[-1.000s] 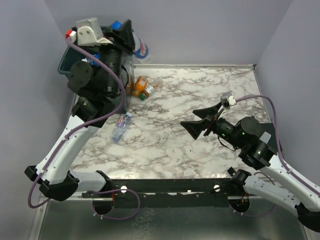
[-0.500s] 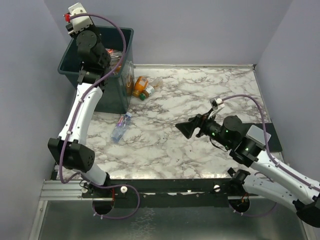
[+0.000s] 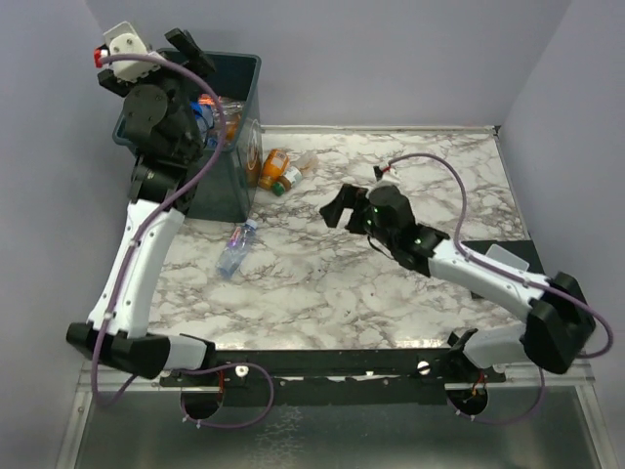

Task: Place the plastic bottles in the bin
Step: Place the plastic bottle in the trash bin, then pick up the plastic bottle at the center of the board.

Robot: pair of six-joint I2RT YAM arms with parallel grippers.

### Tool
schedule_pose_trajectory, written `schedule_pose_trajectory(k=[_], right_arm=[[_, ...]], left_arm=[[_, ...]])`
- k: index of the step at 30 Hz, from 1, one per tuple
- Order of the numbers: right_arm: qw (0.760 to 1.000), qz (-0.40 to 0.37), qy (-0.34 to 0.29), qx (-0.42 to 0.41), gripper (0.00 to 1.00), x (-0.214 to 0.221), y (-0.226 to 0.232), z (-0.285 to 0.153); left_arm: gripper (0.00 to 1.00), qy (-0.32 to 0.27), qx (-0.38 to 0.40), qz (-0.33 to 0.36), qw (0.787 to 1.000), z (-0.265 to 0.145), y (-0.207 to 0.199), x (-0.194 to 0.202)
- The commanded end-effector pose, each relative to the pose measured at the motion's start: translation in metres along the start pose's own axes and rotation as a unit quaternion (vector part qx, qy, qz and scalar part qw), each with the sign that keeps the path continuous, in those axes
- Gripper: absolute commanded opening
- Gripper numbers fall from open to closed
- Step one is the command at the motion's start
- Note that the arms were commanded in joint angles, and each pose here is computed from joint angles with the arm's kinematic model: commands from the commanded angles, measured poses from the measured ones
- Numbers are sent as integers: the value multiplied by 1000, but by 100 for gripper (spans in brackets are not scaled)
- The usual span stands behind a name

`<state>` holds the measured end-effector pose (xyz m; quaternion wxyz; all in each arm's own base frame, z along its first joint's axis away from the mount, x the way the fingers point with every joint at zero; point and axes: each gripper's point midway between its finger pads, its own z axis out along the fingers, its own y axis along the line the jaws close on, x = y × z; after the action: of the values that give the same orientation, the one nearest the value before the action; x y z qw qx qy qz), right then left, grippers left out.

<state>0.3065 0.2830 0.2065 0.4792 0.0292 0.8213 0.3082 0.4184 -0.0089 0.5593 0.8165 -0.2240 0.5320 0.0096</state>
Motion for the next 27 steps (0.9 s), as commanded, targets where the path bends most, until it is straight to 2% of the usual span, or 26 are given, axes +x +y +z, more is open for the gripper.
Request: schedule_pose_trajectory(k=[1,3,6,11,15,20,27], right_arm=[[997,65,-3,48,100,-19,-22,64],[995,81,10,63,100,-23,-36,97],[990,114,25,77,100,-36,-57,145],[989,105,30,99,100,-56,-63,212],[983,124,54,120,100,-52,-73,259],[972,161,72,154,100,-31,-91,286],[961,202,85,170,100,-6,-104,302]], left_arm=[[99,43,95,-45,994,-51,-33,2],[99,64,114,-42,991,-72,-37,16],[99,68,126,-54,988,-91,-30,17],[99,72,135,-58,987,-108,-19,23],[99,84,135,-64,985,-117,-13,36],[99,87,136,-75,984,-125,-7,38],[99,66,135,-94,984,-131,-1,18]])
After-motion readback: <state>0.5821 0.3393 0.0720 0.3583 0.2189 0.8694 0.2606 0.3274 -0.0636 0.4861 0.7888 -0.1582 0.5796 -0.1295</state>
